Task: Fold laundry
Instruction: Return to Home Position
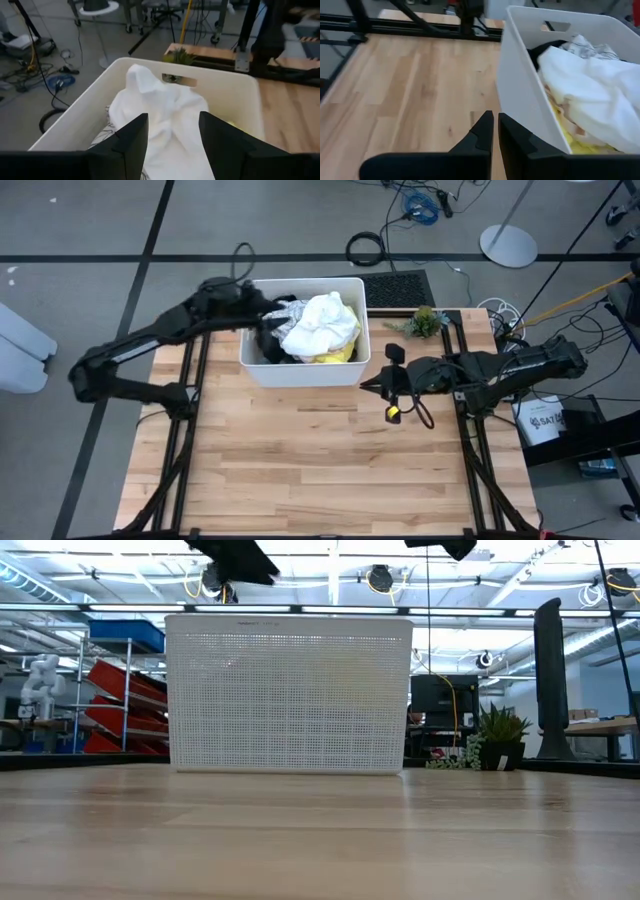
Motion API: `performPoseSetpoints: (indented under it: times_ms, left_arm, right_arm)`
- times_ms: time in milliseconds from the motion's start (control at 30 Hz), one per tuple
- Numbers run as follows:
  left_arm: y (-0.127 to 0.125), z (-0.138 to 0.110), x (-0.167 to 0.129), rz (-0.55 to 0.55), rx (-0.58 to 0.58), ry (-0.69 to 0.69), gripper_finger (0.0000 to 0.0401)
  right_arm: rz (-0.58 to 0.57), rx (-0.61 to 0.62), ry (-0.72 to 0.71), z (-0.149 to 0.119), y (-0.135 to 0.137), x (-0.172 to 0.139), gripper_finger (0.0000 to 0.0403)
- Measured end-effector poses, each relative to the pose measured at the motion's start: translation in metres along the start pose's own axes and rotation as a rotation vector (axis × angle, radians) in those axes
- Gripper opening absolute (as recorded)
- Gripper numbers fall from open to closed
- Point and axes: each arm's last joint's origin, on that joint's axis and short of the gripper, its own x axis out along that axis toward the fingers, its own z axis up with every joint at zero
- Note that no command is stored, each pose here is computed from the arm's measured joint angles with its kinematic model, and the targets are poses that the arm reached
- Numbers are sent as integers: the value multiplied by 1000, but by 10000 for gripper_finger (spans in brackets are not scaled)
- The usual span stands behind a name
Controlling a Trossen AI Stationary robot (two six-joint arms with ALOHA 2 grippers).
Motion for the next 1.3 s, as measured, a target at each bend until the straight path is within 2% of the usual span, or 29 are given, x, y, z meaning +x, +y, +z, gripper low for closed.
performPoseSetpoints:
  times_ms: [200,433,567,733,1033,1300]
  left_arm:
    - [-12,-15,-50,-13,6,-80,185]
    - [-24,-58,-80,-47,-9,-198,185]
    - [-31,-88,-85,-74,-72,-301,185]
    - [-38,-121,-90,-110,-115,-392,185]
    - [-43,-154,-96,-141,-154,-438,185]
    - [-45,-189,-81,-156,-232,-385,185]
  right_arm:
    - [39,-28,-38,-7,2,3,16]
    - [30,-1,-194,-20,-4,-7,16]
    - [63,14,-310,-35,-9,-8,16]
    - [117,93,-330,-50,-16,-4,16]
    - [128,177,-320,-84,-19,17,16]
    - [156,311,-326,-123,-18,27,16]
